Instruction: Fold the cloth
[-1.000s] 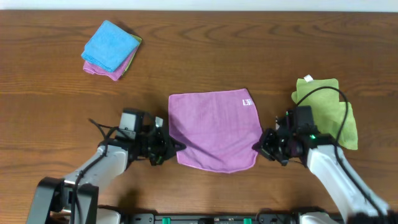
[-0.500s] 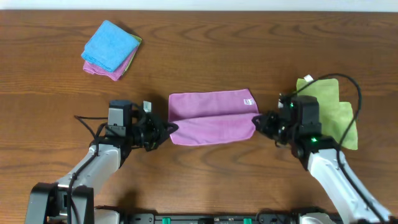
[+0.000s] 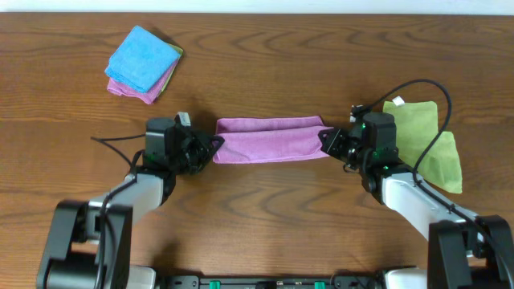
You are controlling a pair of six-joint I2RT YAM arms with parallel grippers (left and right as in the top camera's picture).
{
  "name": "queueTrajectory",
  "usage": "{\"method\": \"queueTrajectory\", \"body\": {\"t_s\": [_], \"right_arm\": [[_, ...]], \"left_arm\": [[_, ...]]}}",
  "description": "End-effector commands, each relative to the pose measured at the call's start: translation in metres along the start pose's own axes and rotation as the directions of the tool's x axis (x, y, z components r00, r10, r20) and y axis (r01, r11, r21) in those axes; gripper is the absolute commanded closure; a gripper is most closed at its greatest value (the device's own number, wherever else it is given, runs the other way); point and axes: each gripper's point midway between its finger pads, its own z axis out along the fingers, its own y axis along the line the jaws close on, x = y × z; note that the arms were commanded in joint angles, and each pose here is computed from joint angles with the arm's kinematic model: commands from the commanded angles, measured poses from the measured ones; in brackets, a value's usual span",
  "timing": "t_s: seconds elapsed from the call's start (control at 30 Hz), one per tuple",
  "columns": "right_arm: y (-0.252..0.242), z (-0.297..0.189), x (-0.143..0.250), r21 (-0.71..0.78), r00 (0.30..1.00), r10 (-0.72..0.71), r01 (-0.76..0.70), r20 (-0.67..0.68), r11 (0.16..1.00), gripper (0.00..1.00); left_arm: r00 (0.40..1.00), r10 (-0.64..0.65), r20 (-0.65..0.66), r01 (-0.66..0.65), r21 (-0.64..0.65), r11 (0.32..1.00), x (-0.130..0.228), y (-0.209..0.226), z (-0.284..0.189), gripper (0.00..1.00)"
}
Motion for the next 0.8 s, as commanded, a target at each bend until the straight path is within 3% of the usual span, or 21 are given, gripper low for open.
{"method": "queueTrajectory", "body": {"t_s": [0.0, 0.23, 0.63, 0.67, 0.7, 0.77], "right_arm": [[-0.010, 0.003, -0.007, 0.053, 0.999, -0.012, 0.009, 0.049, 0.999, 0.98], [-0.019, 0.012, -0.019, 0.084, 0.994, -0.023, 0.014, 0.107, 0.996, 0.99], [-0.031, 0.024, -0.026, 0.123, 0.989, -0.039, 0.022, 0.141, 0.992, 0.98], [-0.031, 0.024, -0.027, 0.121, 0.989, -0.041, 0.023, 0.144, 0.992, 0.95], [-0.030, 0.024, -0.027, 0.119, 0.988, -0.042, 0.024, 0.148, 0.993, 0.86], [-0.029, 0.024, -0.028, 0.116, 0.988, -0.042, 0.025, 0.150, 0.993, 0.57]], "left_arm": [[0.998, 0.030, 0.047, -0.030, 0.006, 1.000, -0.027, -0.014, 0.013, 0.94], [0.997, 0.064, 0.047, -0.065, 0.004, 0.998, -0.052, -0.026, 0.036, 0.94], [0.998, 0.056, 0.014, -0.055, -0.085, 0.995, -0.045, -0.001, 0.040, 0.94], [0.998, 0.059, 0.010, -0.058, -0.088, 0.994, -0.044, 0.000, 0.040, 0.94], [0.998, 0.064, 0.009, -0.063, -0.091, 0.994, -0.044, 0.000, 0.039, 0.94], [0.997, 0.076, 0.010, -0.075, -0.090, 0.993, -0.045, 0.001, 0.039, 0.94]]}}
